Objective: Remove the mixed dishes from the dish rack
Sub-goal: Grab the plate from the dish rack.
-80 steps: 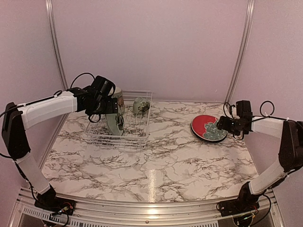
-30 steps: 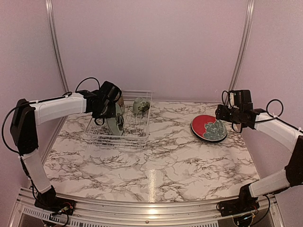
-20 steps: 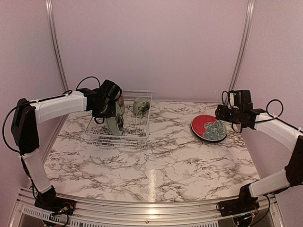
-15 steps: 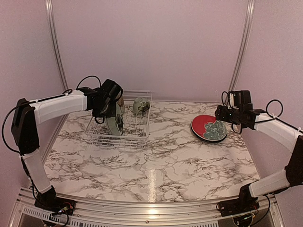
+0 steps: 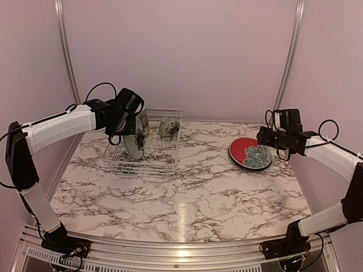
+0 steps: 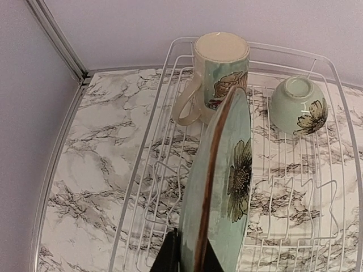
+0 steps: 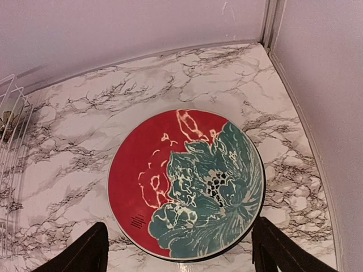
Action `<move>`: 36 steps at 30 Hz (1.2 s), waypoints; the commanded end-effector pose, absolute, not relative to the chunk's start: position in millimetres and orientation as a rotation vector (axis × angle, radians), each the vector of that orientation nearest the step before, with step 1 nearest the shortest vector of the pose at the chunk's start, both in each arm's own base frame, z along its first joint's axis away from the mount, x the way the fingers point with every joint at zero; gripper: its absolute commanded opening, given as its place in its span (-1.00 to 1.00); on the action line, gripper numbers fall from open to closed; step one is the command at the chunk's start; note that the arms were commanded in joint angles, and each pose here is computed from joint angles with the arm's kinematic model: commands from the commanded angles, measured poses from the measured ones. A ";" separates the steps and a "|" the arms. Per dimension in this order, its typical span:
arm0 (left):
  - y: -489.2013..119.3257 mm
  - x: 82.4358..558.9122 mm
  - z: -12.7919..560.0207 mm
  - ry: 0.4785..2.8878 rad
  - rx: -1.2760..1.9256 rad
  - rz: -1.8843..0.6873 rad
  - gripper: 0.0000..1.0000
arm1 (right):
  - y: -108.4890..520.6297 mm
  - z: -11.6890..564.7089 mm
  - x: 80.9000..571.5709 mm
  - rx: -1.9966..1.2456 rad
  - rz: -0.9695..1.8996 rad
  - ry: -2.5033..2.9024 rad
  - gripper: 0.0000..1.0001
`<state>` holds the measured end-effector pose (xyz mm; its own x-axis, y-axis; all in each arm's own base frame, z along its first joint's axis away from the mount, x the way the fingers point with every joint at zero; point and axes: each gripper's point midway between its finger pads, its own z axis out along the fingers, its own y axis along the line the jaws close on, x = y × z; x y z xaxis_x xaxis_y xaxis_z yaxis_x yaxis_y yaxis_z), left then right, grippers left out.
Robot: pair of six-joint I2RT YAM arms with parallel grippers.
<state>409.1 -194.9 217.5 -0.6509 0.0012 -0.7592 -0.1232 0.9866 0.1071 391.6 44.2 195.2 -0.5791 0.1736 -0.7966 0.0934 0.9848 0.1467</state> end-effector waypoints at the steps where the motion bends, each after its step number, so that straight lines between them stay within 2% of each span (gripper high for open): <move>1: -180.1 403.0 298.3 2.078 -0.191 0.093 -1.00 | 53.0 206.3 392.3 0.163 0.161 2.168 0.68; 5: -177.5 390.1 322.5 2.031 -0.210 -0.021 -1.00 | 65.5 209.9 391.6 0.110 0.235 2.159 0.69; 13: -210.8 369.5 348.5 1.929 -0.137 -0.465 -1.00 | 93.7 220.8 387.3 0.020 0.429 2.109 0.73; 14: -215.0 369.0 347.9 1.921 -0.131 -0.509 -1.00 | 96.5 221.7 387.0 0.019 0.452 2.106 0.92; 15: -219.0 368.1 346.6 1.917 -0.126 -0.551 -1.00 | 98.8 221.4 386.5 0.024 0.475 2.104 0.96; 20: -247.2 365.1 341.9 1.878 -0.106 -0.795 -1.00 | 120.1 219.5 380.0 0.010 0.628 2.087 0.97; 28: -293.4 363.3 323.3 1.864 -0.060 -1.107 -1.00 | 207.6 235.7 355.2 -0.128 1.102 1.991 0.97; 36: -327.0 361.9 307.9 1.870 -0.042 -1.348 -1.00 | 280.8 242.1 335.4 -0.236 1.422 1.952 0.97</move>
